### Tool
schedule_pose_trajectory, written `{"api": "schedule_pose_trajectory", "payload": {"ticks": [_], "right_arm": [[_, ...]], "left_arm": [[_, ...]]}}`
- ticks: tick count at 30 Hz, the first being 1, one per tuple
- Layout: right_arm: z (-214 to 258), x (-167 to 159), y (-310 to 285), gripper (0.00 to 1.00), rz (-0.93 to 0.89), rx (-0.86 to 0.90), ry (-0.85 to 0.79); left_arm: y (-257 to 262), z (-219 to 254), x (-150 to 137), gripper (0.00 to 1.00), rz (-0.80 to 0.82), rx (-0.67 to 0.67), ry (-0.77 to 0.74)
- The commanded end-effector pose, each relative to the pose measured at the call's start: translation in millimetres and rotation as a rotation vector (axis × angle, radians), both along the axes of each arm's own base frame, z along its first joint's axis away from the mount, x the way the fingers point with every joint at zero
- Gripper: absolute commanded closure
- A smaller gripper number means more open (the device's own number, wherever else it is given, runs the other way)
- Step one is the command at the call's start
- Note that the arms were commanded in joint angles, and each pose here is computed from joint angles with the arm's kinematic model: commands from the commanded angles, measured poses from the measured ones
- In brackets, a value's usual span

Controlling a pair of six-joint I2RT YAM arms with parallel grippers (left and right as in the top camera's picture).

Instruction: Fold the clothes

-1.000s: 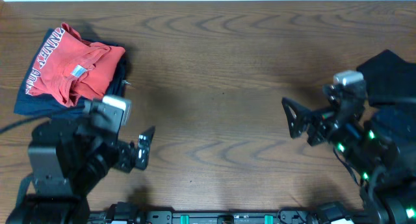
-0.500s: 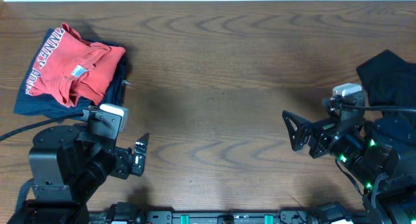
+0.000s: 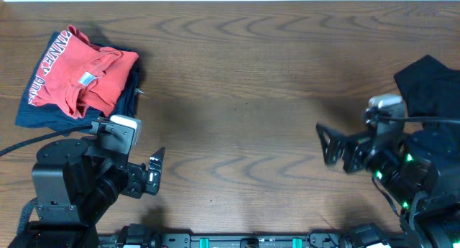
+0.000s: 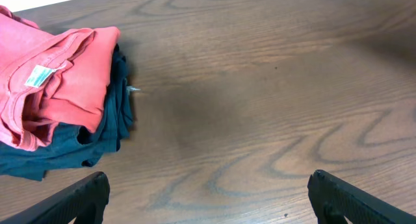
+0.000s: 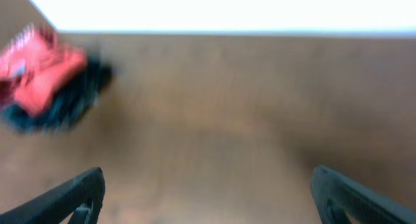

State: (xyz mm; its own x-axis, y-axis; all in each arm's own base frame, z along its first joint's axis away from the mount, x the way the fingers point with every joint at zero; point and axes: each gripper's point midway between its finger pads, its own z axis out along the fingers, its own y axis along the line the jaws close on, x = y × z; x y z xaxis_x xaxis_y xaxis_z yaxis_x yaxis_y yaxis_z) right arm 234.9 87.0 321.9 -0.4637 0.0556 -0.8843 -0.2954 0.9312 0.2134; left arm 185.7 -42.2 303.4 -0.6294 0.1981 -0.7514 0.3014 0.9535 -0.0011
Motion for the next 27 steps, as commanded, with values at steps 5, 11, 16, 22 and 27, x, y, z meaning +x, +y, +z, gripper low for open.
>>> {"api": "schedule_pose_trajectory", "payload": {"ticks": [5, 11, 16, 22, 27], "right_arm": [[-17, 11, -10, 0.01, 0.007, -0.174, -0.274], [-75, -8, -15, 0.01, 0.001, -0.141, -0.335], [-101, -21, -20, 0.01, -0.016, -0.116, -0.432], [-133, -11, -17, 0.01, -0.011, -0.115, -0.397], [-164, -1, -15, 0.01, -0.011, -0.117, -0.391]], "left_arm": [[1, 4, 0, 0.02, -0.003, 0.015, -0.013], [1, 4, 0, 0.02, -0.003, 0.015, -0.013], [1, 4, 0, 0.02, -0.003, 0.015, -0.013], [1, 4, 0, 0.02, -0.003, 0.015, -0.013], [1, 4, 0, 0.02, -0.003, 0.015, -0.013]]}}
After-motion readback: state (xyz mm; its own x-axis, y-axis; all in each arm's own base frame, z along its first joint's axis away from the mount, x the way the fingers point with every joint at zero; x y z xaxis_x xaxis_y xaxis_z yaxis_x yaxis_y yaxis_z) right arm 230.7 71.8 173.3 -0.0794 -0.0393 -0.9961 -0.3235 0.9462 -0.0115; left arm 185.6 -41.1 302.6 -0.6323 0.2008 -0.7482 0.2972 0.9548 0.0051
